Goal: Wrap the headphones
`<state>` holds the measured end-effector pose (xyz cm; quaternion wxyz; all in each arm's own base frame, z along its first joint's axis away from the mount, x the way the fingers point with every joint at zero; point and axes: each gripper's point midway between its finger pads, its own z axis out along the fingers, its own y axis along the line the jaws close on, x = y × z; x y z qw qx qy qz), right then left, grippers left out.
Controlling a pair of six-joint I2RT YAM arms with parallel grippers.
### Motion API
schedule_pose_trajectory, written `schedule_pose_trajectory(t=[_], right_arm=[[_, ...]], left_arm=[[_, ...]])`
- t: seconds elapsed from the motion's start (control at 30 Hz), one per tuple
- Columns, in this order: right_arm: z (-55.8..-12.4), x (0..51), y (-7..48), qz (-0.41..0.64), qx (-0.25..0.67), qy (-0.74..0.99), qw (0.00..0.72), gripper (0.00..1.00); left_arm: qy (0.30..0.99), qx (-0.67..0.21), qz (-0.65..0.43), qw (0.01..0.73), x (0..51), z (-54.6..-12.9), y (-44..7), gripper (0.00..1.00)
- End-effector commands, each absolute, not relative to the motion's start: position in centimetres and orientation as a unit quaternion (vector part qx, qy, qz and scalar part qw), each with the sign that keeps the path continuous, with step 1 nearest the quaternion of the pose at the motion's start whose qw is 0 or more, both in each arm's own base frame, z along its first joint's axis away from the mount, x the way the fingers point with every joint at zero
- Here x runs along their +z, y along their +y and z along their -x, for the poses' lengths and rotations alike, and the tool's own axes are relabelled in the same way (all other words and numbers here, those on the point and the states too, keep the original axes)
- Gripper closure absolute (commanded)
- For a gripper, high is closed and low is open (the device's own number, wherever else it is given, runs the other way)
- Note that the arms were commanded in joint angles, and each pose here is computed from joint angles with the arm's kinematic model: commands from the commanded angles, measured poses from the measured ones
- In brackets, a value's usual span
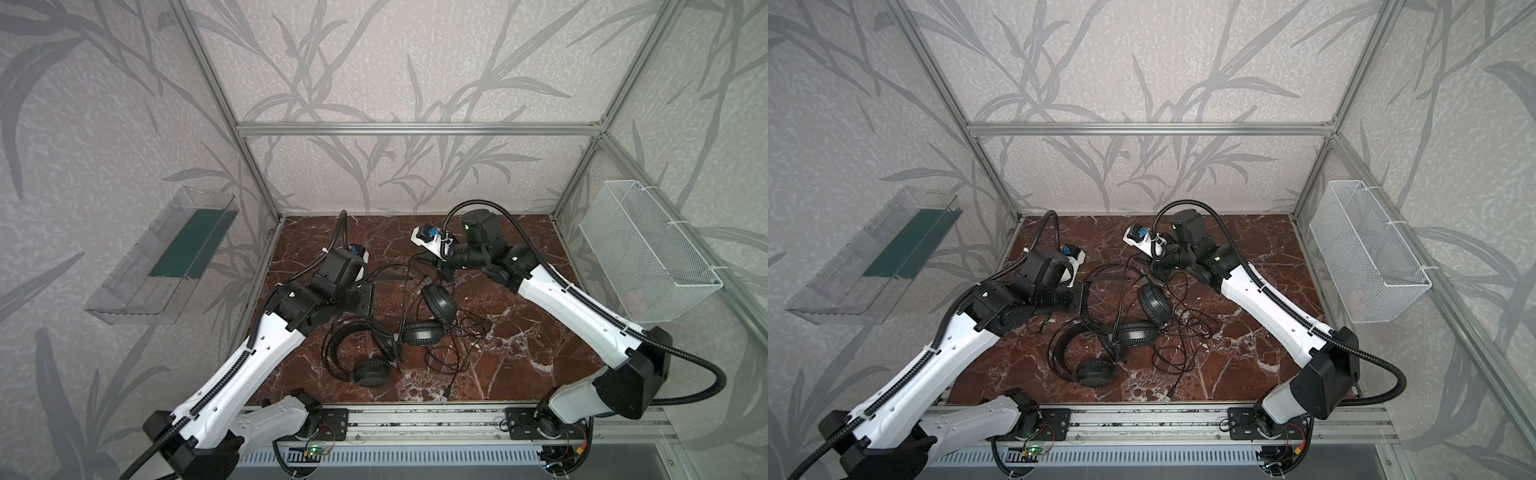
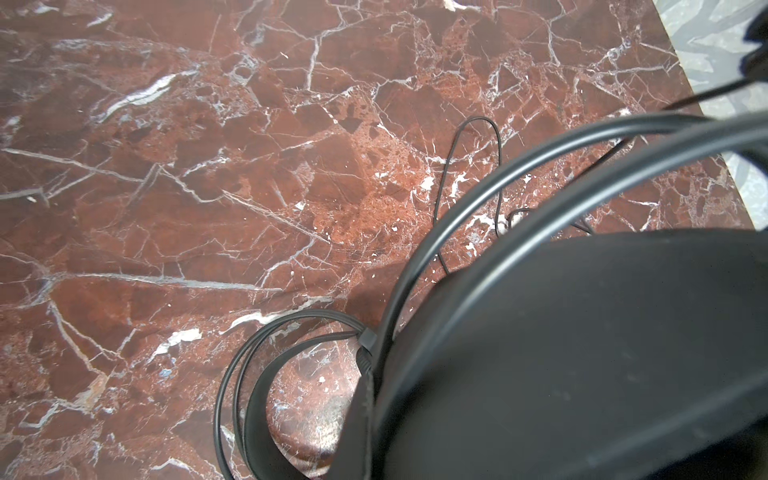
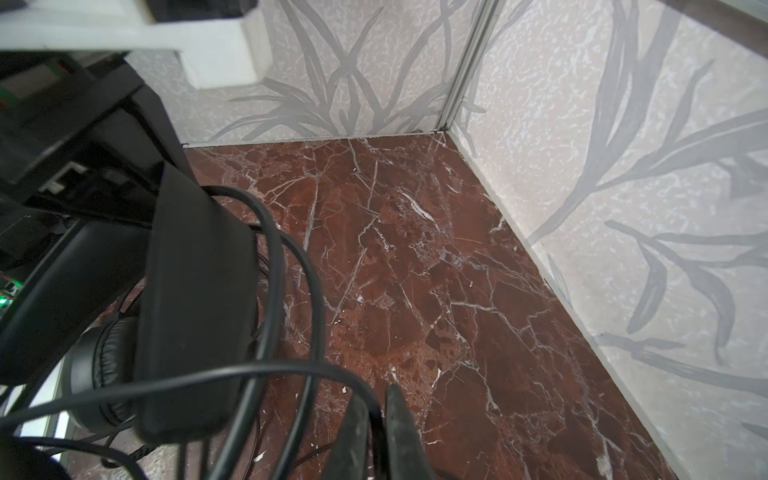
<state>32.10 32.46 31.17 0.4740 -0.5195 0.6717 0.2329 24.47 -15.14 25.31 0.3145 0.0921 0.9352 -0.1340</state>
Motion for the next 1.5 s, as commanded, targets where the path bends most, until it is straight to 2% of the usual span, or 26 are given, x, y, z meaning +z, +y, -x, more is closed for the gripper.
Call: schedule_pose_trajectory(t=[0.0,0.2,0.37,0.57,0.73,0.83,0.97,1.3,1.47], right_arm=[[-34.1,33.2,31.1,0.475,0.226,0.677,0.515,0.80],[-35.1,35.2,29.1,0.423,0.240,0.677,0.553,0.69],[-35.4,33.1,28.9,0.403,0.277,0.693,0.530,0.60],[-36.6,31.4,28.8,0.371,0.282,0.715,0.521,0.55],[-37.2,29.9,29.4,0.371,0.291,0.737,0.484,0.53],[-37.2,29.6,29.4,0.360,0.298,0.737,0.489,0.52],[-37.2,29.2,29.1,0.336,0.307,0.741,0.495,0.45],[-37.6,25.2,29.4,0.280,0.342,0.772,0.457,0.41],[-37.8,22.3,28.7,0.260,0.330,0.788,0.450,0.40]], left_arm=[[0.929,-0.149,-0.072,0.330,27.3,-24.3,-14.9,1.00],[0.928,-0.134,-0.045,0.345,28.5,-24.9,-13.7,1.00],[0.922,-0.143,-0.027,0.358,29.7,-25.3,-13.3,1.00],[0.918,-0.194,-0.023,0.346,30.9,-25.3,-14.3,1.00],[0.912,-0.236,-0.023,0.336,31.5,-25.1,-15.4,1.00],[0.911,-0.239,-0.009,0.336,31.8,-25.3,-15.1,1.00],[0.909,-0.245,0.018,0.337,32.1,-25.6,-14.3,1.00],[0.908,-0.263,0.061,0.319,32.6,-26.5,-13.8,1.00],[0.908,-0.275,0.084,0.306,32.9,-26.8,-13.5,1.00]])
